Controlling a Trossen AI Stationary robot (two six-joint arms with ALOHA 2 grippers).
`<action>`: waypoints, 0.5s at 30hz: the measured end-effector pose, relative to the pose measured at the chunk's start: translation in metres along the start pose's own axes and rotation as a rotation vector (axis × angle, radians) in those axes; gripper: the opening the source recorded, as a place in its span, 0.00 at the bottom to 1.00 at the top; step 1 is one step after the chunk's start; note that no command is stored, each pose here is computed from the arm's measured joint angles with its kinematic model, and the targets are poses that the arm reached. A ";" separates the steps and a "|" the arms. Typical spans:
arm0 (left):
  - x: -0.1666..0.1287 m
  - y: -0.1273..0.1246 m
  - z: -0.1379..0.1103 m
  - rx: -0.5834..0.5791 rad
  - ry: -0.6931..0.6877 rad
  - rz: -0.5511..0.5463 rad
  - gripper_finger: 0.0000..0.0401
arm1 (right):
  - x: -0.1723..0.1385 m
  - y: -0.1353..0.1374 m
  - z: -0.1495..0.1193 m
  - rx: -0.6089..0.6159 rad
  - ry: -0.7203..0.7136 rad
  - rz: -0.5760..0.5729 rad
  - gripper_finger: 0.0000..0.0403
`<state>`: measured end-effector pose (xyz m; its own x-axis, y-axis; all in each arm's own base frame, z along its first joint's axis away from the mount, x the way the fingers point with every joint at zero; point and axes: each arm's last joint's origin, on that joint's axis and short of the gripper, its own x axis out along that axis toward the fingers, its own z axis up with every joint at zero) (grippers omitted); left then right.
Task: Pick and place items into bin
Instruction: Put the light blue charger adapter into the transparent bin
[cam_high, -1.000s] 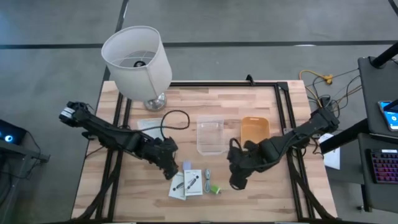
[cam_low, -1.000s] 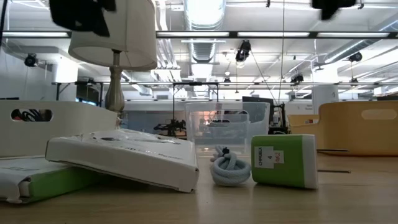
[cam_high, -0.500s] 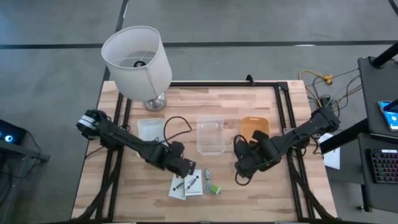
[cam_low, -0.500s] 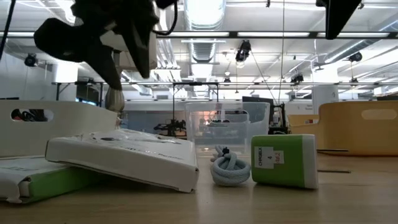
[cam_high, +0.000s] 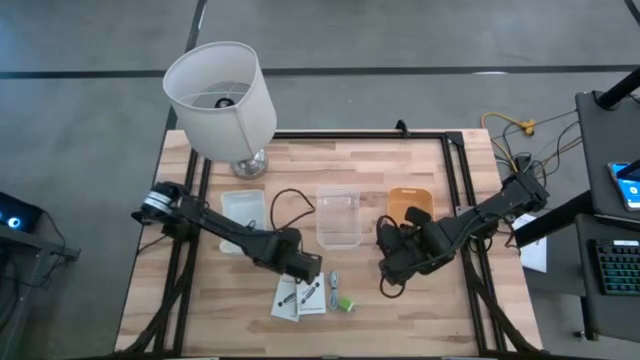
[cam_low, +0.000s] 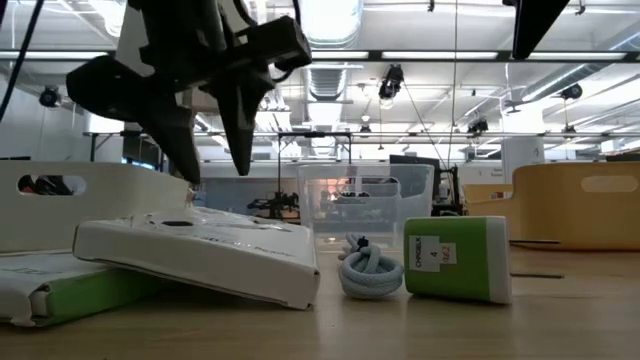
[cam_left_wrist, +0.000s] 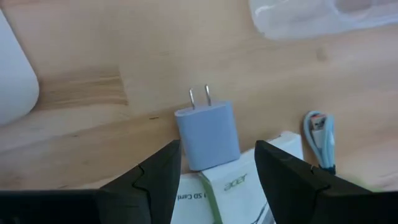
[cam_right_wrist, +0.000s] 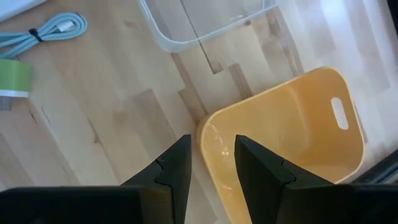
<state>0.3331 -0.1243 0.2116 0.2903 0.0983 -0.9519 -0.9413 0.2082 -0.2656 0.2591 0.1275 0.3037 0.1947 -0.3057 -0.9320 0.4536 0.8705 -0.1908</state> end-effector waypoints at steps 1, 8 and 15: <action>0.002 0.000 0.000 0.001 0.000 0.007 0.47 | 0.000 0.000 0.000 0.000 0.000 0.000 0.28; 0.011 -0.001 0.003 -0.011 0.021 0.024 0.47 | 0.000 0.000 0.000 0.002 -0.011 -0.005 0.27; 0.026 -0.002 0.000 -0.011 0.053 0.042 0.47 | 0.000 0.000 0.001 -0.003 -0.023 -0.014 0.27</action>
<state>0.3427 -0.1226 0.1876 0.2409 0.0546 -0.9690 -0.9544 0.1945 -0.2263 0.2597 0.1270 0.3037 0.2082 -0.3262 -0.9221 0.4536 0.8675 -0.2044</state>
